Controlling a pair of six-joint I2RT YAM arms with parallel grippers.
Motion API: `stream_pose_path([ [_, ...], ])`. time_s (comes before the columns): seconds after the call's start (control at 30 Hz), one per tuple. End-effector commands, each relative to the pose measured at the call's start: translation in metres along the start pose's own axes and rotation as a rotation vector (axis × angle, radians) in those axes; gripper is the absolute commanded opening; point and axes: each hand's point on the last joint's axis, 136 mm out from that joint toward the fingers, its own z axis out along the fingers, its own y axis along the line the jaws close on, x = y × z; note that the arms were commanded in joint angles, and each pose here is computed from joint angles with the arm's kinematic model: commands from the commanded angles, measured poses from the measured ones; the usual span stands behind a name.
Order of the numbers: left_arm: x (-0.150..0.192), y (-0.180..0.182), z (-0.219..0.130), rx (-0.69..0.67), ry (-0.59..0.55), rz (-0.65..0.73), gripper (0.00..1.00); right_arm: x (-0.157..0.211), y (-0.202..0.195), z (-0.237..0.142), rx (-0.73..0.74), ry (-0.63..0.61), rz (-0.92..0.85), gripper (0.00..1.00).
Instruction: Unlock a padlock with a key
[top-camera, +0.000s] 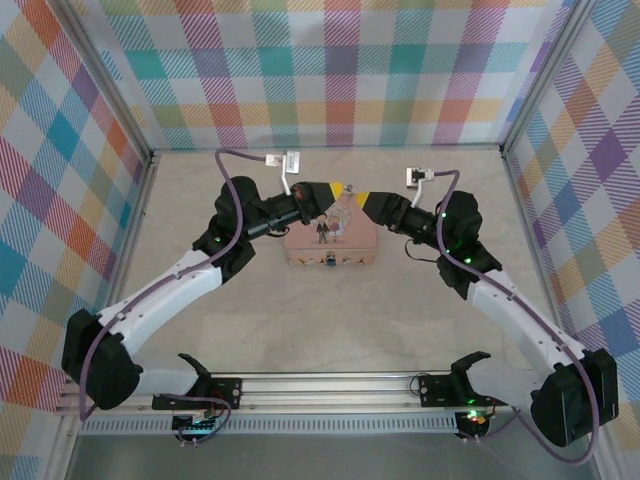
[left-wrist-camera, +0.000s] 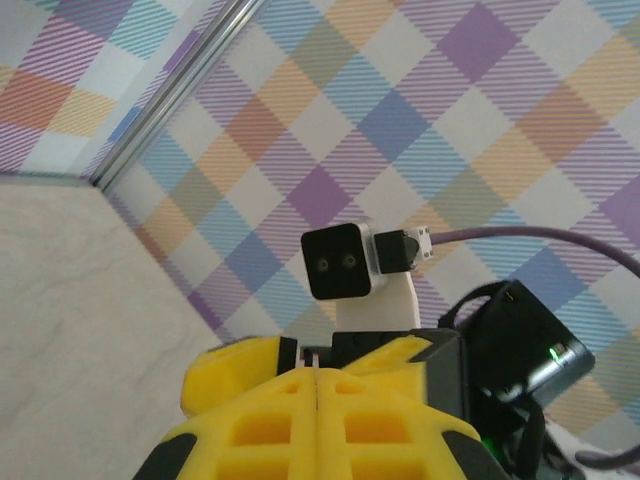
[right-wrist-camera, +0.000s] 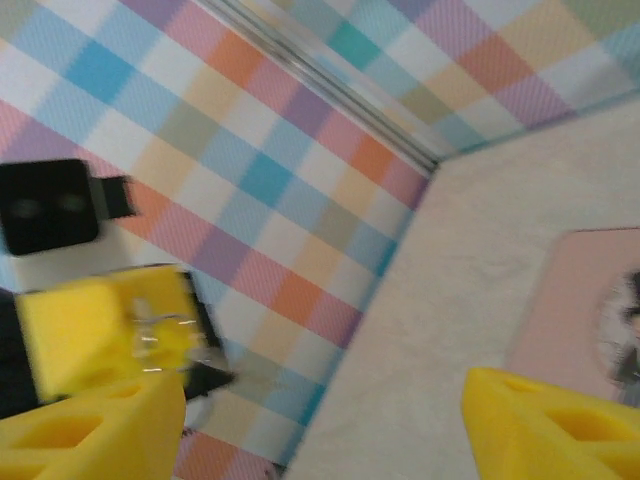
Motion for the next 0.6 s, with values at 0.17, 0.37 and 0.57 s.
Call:
stream_pose_path([
  [0.17,0.039,0.019,-0.029,-0.152,0.225,0.055,0.0,0.021,-0.036,-0.019,0.178,0.157,-0.059,1.0],
  [0.37,0.063,0.016,-0.033,-0.107,0.335,0.019,0.0,0.038,-0.016,-0.016,-0.012,0.255,-0.074,0.86],
  [0.57,0.067,0.005,-0.03,-0.017,0.346,0.024,0.0,0.044,0.004,-0.012,-0.196,0.269,-0.052,0.44],
])
